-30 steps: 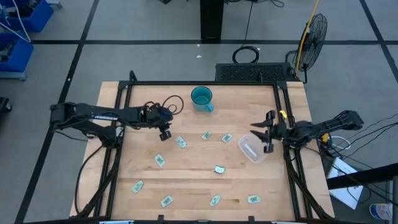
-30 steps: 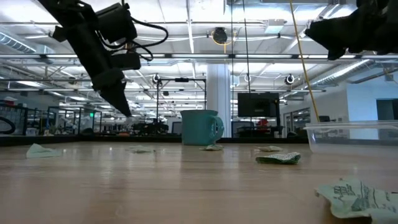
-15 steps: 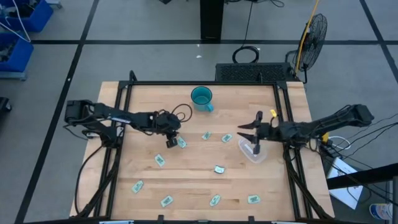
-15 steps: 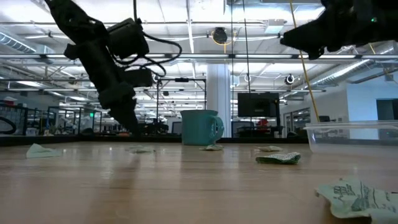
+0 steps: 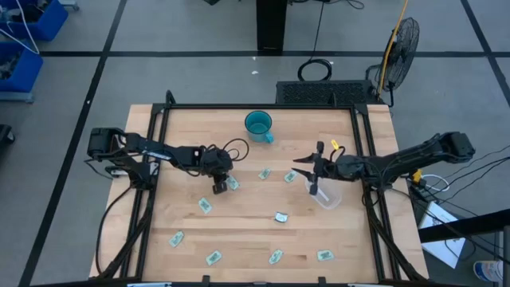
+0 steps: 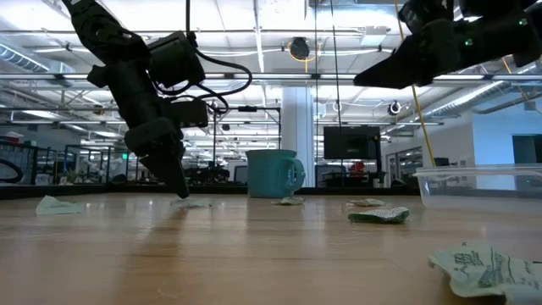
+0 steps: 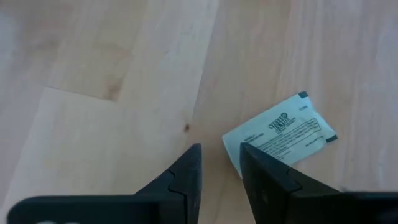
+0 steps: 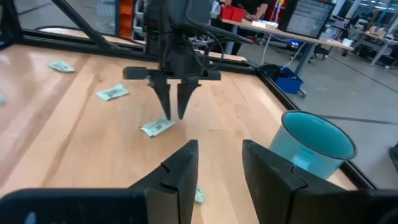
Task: Pick and place Stevia / Truvia into bins
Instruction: Put the white stevia packet into the transparent container
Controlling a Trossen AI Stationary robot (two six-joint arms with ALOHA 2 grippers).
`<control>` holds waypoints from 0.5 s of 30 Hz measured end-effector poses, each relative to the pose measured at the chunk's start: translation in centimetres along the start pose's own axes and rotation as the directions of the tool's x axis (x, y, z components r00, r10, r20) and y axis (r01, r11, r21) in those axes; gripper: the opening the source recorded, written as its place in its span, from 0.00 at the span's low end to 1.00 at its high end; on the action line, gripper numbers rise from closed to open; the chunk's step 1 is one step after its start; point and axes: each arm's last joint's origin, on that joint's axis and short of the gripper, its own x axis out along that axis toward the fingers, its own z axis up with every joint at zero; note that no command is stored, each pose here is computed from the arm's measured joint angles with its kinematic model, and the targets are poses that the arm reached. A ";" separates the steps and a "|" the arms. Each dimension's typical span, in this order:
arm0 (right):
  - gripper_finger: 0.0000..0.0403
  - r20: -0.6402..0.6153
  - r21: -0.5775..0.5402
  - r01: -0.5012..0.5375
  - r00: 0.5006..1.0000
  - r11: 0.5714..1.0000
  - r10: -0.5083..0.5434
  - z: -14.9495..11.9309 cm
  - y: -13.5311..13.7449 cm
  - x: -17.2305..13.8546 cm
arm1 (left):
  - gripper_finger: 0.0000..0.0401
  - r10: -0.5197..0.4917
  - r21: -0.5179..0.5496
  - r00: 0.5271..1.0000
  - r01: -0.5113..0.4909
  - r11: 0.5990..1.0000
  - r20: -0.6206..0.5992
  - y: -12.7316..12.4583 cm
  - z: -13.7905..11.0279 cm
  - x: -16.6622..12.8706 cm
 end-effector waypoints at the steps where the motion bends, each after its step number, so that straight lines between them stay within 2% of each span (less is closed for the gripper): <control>1: 0.30 -0.001 0.001 0.005 1.000 1.000 -0.005 0.0 -0.1 0.0 | 0.30 0.000 0.000 1.000 0.000 1.000 0.000 0.0 0.0 0.0; 12: 0.30 0.021 0.003 0.058 0.998 0.998 -0.058 0.2 -1.1 0.4 | 0.32 -0.004 -0.006 0.999 0.004 1.000 0.051 0.0 0.5 0.0; 15: 0.30 0.019 -0.007 0.068 0.998 0.998 -0.068 0.1 -1.3 0.4 | 0.32 -0.003 -0.029 0.999 0.004 1.000 0.038 0.0 -0.1 0.2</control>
